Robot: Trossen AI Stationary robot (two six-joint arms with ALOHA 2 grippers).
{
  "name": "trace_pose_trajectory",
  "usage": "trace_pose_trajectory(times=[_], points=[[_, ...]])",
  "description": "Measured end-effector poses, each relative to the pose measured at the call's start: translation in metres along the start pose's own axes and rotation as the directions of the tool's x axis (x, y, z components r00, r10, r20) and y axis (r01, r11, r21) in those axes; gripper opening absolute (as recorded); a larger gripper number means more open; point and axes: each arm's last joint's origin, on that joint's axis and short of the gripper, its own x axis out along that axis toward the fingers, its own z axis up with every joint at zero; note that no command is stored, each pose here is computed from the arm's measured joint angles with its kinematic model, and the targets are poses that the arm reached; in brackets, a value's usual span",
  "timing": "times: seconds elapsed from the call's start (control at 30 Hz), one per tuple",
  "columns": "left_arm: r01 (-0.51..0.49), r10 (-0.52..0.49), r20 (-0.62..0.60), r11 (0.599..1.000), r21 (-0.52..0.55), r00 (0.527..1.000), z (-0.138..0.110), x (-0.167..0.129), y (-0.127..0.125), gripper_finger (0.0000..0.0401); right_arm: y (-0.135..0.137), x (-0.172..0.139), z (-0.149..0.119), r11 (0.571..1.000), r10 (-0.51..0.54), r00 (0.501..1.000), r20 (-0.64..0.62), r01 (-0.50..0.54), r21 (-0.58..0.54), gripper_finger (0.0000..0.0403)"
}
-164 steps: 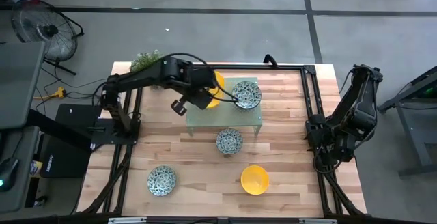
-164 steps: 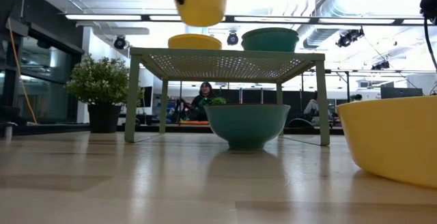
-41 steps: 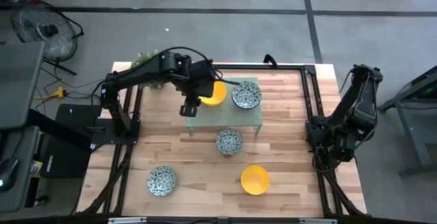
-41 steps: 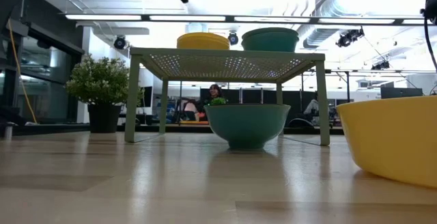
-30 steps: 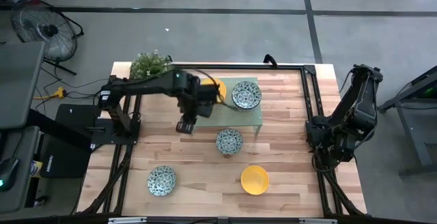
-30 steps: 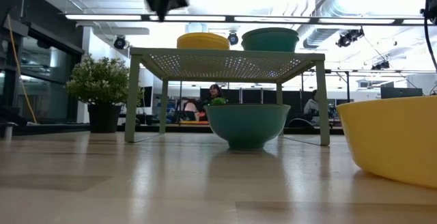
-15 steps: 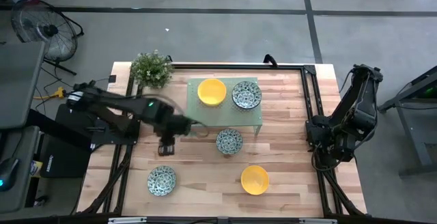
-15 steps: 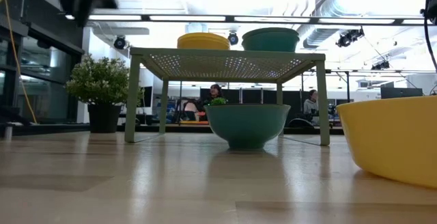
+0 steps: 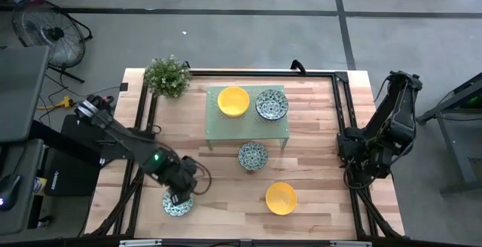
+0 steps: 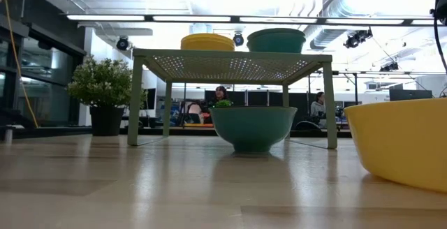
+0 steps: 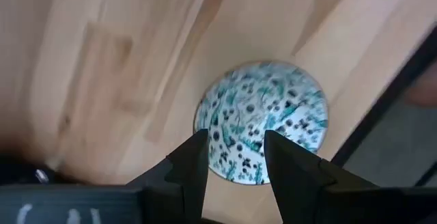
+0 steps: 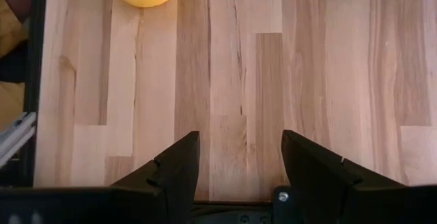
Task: Pick & Place Mini bowls
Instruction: Stack the bottom left green patterned bowl on top of the green patterned bowl on the shelf
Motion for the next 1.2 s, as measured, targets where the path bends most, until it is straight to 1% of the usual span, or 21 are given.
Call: trace_pose_trajectory(times=[0.1,0.23,0.3,0.4,0.47,0.57,0.7,0.83,1.03,1.2], points=[[-0.008,0.008,-0.008,0.999,-0.052,1.0,-0.01,0.006,-0.007,0.0138,0.001,0.0,0.001,1.0,0.005,1.0,0.008,-0.005,0.005,0.0195],[-0.096,0.095,-0.026,0.992,-0.078,0.995,-0.02,0.024,-0.013,0.0138,0.002,0.0,0.002,1.0,0.022,1.0,0.022,-0.022,0.008,0.0195],[-0.103,0.099,-0.041,0.988,-0.117,0.994,-0.024,0.028,-0.016,0.0138,0.004,0.0,0.003,0.999,0.038,0.999,0.035,-0.038,0.014,0.0195],[-0.164,0.149,-0.101,0.971,-0.172,0.984,-0.033,0.043,-0.017,0.0138,0.008,0.0,0.005,0.997,0.07,0.996,0.055,-0.071,0.025,0.0195],[-0.171,0.147,-0.123,0.961,-0.217,0.981,-0.036,0.047,-0.019,0.0138,0.011,0.0,0.006,0.996,0.084,0.994,0.063,-0.086,0.029,0.0195],[-0.208,0.172,-0.15,0.939,-0.274,0.974,-0.042,0.053,-0.02,0.0138,0.013,0.001,0.007,0.995,0.097,0.994,0.058,-0.099,0.031,0.0195],[-0.19,0.158,-0.118,0.916,-0.354,0.98,-0.042,0.052,-0.022,0.0138,0.017,0.004,0.008,0.993,0.115,0.993,0.03,-0.116,0.038,0.0195],[-0.204,0.158,-0.142,0.89,-0.408,0.977,-0.043,0.052,-0.021,0.0138,0.022,0.006,0.009,0.991,0.128,0.992,0.017,-0.129,0.044,0.0195],[-0.226,0.162,-0.177,0.868,-0.442,0.971,-0.044,0.052,-0.02,0.0138,0.029,0.011,0.011,0.99,0.133,0.991,0.003,-0.133,0.049,0.0195],[-0.228,0.167,-0.175,0.867,-0.443,0.97,-0.044,0.051,-0.02,0.0138,0.035,0.014,0.012,0.989,0.142,0.99,-0.009,-0.141,0.049,0.0195]])
